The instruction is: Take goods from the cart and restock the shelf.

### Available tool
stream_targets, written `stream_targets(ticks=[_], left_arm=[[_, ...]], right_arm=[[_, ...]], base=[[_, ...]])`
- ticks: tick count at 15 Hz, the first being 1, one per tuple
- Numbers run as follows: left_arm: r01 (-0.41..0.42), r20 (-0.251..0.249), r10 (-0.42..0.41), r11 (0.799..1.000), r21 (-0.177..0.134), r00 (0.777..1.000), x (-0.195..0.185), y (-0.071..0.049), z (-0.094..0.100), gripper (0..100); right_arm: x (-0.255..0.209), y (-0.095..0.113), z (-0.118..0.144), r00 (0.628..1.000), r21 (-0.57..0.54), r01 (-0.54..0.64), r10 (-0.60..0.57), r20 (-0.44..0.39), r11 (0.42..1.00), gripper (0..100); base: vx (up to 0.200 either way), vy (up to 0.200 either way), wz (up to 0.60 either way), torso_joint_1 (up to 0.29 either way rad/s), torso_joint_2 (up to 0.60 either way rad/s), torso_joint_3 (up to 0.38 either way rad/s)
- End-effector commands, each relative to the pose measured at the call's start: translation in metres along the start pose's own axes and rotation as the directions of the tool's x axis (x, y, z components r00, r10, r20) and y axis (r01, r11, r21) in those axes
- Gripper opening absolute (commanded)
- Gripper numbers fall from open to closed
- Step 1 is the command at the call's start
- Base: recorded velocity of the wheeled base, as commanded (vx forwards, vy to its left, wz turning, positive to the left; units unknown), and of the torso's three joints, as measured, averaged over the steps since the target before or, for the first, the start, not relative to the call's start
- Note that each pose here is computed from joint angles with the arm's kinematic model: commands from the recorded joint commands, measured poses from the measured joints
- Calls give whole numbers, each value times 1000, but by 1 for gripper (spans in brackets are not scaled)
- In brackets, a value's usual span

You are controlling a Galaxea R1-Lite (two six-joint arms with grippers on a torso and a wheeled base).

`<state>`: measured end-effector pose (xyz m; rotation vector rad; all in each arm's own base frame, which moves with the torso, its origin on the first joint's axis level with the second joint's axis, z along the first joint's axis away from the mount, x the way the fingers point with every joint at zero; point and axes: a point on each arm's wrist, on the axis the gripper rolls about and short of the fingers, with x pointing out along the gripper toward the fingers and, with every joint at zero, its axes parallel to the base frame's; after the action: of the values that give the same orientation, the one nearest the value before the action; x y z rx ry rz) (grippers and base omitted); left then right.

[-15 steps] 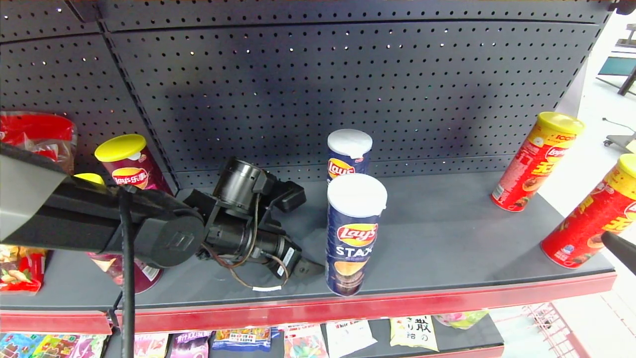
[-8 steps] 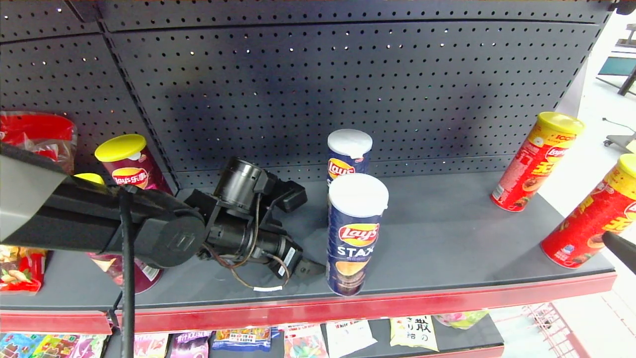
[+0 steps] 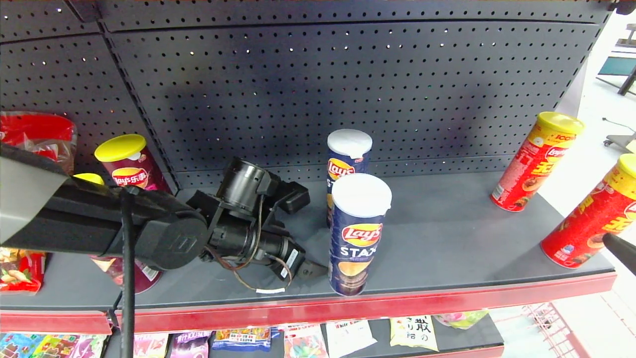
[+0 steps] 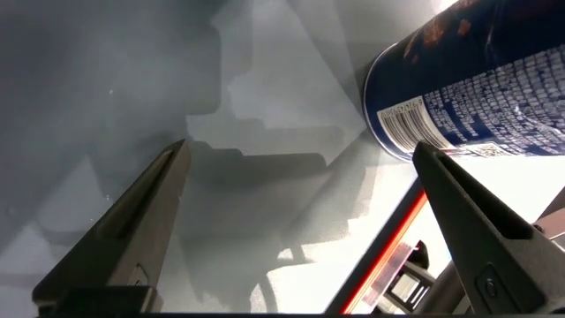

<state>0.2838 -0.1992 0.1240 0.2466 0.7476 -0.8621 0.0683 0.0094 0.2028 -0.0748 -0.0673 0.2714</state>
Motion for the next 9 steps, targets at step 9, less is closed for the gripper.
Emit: stream_targets(ticks=[9], left_arm=[[-188, 306, 182, 982, -10, 935, -184, -38, -58, 100]], right_arm=[[-19, 7, -35, 999, 7, -11, 11, -51, 1000, 100]], base=[[0, 0, 0, 0, 0, 0]])
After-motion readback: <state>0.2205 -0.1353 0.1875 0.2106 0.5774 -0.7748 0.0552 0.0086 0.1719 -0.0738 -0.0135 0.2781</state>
